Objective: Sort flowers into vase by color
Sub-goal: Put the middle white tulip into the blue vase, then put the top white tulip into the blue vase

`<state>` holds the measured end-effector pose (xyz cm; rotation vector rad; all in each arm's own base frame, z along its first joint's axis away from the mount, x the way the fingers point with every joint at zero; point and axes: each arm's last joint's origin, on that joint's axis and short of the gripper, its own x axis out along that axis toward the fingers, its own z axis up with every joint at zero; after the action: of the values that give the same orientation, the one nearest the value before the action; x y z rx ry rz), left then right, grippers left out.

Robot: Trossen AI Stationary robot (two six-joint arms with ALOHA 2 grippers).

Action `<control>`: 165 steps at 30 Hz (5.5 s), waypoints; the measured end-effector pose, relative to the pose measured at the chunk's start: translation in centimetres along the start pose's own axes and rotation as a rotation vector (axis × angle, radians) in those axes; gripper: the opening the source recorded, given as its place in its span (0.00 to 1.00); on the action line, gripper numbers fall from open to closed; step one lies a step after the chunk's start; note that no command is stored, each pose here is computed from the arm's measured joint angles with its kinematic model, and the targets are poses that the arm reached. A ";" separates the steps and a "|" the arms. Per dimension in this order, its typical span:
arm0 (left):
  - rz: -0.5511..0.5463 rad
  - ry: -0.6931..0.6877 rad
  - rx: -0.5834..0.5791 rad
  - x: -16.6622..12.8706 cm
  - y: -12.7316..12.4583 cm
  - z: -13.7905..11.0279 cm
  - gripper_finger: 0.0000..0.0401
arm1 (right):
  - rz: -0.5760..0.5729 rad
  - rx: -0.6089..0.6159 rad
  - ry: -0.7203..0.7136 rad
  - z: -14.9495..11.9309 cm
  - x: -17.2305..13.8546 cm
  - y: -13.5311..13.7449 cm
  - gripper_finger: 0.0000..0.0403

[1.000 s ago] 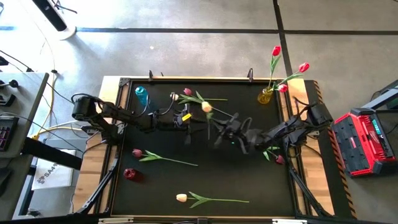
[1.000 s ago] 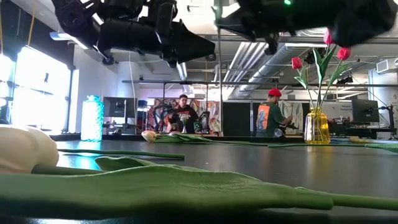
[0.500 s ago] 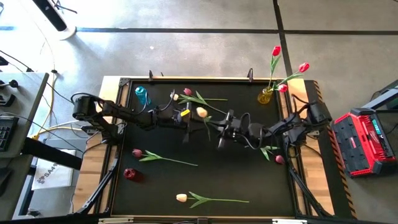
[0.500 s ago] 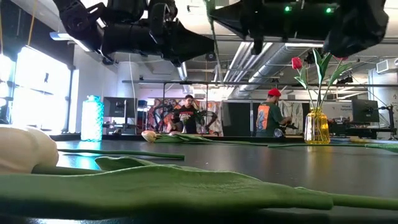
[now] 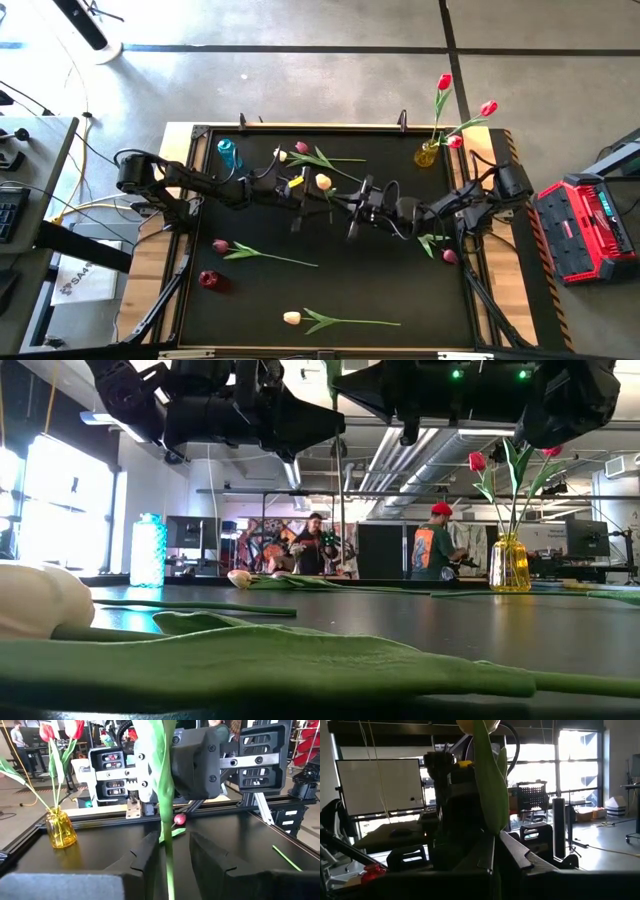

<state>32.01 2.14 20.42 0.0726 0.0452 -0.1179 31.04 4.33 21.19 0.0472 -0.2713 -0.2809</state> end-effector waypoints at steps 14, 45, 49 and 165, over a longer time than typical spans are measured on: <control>0.002 0.007 0.001 0.0 0.0 -0.1 0.01 | 0.007 -0.019 0.032 -0.3 -0.2 0.4 0.00; 0.819 0.176 0.029 -18.0 5.8 9.6 0.00 | -0.449 -0.067 0.306 -3.5 -3.2 2.2 0.27; 0.884 0.158 -0.005 -20.5 5.1 10.2 0.00 | -0.479 -0.039 0.340 -4.1 -3.3 1.7 0.27; 1.087 0.410 -0.465 -25.4 5.4 0.7 0.43 | -0.444 0.001 0.538 -6.2 -3.4 -0.4 0.27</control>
<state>7.48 10.34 22.73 -0.3482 0.4306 0.9956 29.50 4.97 14.32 0.1817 0.2811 -0.6938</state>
